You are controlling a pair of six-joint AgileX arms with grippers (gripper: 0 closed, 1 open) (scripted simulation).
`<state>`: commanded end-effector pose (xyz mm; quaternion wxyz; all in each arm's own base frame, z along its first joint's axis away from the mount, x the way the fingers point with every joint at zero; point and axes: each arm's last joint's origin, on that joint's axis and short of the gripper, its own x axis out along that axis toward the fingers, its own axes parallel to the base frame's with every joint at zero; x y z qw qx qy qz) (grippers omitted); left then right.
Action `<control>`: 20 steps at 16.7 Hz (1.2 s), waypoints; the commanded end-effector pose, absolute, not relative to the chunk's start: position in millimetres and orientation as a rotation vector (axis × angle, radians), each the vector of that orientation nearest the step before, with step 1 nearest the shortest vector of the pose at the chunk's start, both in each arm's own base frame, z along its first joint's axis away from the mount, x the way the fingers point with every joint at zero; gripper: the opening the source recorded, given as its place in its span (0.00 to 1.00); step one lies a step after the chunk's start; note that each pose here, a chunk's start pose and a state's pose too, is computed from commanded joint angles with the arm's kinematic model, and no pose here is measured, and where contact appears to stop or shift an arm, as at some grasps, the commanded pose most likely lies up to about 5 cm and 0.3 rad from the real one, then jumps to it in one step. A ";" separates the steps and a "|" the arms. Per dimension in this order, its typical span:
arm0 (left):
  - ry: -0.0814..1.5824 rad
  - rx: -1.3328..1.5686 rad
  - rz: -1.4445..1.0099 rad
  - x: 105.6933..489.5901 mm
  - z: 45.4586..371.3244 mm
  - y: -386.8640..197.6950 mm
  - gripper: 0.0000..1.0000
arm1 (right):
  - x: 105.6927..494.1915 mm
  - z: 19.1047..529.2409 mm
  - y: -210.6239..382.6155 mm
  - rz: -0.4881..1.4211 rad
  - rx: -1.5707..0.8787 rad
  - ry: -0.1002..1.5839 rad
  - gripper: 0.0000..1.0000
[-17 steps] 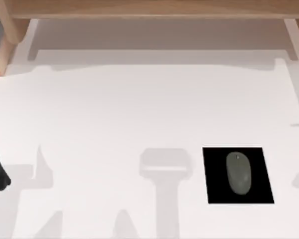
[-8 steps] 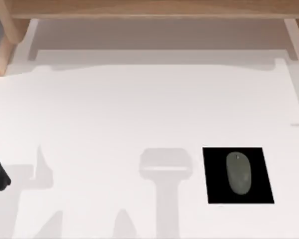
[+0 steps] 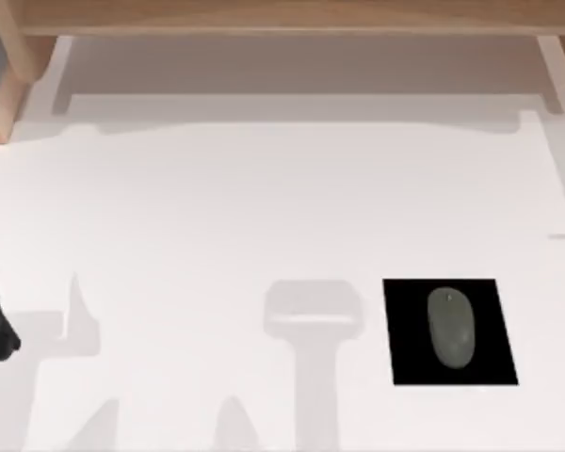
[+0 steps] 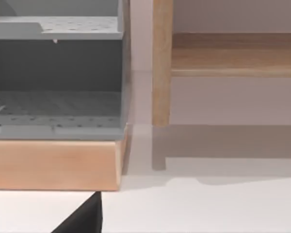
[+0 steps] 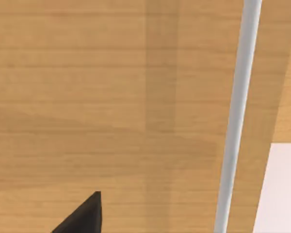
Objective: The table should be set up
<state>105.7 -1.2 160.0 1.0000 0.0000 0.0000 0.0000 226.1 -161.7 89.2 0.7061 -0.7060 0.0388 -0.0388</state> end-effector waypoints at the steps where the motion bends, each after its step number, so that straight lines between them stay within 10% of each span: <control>1: 0.000 0.000 0.000 105.7 160.0 -1.2 1.00 | 226.1 89.2 -161.7 -0.086 -1.569 0.086 1.00; 12: 0.000 0.000 0.000 105.7 160.0 -1.2 1.00 | 250.9 89.2 -164.4 -0.086 -1.569 0.086 1.00; 20: 0.000 0.000 0.000 105.7 160.0 -1.2 1.00 | 250.9 89.2 -164.4 -0.086 -1.569 0.086 0.40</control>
